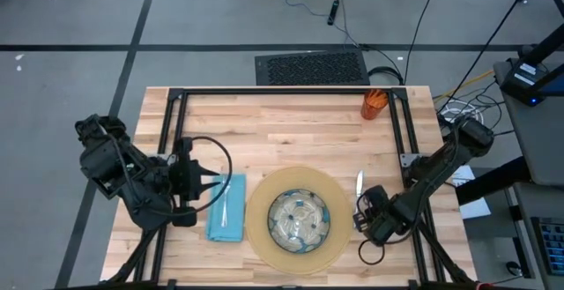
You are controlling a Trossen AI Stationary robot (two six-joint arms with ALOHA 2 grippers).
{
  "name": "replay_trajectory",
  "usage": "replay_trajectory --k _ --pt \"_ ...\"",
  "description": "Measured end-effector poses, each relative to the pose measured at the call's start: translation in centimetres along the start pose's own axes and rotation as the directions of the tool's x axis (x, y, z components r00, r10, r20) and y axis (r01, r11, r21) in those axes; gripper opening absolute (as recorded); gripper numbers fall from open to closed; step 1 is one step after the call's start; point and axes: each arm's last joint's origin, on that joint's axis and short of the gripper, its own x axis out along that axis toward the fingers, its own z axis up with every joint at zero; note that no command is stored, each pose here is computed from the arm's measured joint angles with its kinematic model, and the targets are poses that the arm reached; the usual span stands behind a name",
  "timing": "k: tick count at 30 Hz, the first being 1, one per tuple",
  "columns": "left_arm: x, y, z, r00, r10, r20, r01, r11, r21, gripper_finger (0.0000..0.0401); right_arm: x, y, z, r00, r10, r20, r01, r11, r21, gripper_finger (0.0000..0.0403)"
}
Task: Set table place
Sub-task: Adjust the silver spoon
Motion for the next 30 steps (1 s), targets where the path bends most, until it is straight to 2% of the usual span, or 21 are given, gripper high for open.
replay_trajectory --k 13,22,30 --pt "-0.3 -0.6 -0.3 1.0 0.002 0.016 -0.002 1.0 0.006 0.0066 1.9 0.5 -0.6 0.996 -0.086 -0.021 0.085 0.996 -0.014 0.0086" --pt "1.3 -1.7 -1.3 0.998 0.047 -0.03 -0.046 0.997 0.06 0.0066 3.1 1.1 -0.9 0.995 -0.102 -0.019 0.102 0.995 -0.019 0.0086" --pt "1.8 -2.0 -1.7 0.997 0.065 -0.044 -0.062 0.995 0.079 0.0066 4.4 1.7 -0.3 0.987 -0.162 -0.02 0.161 0.986 -0.035 0.0082"
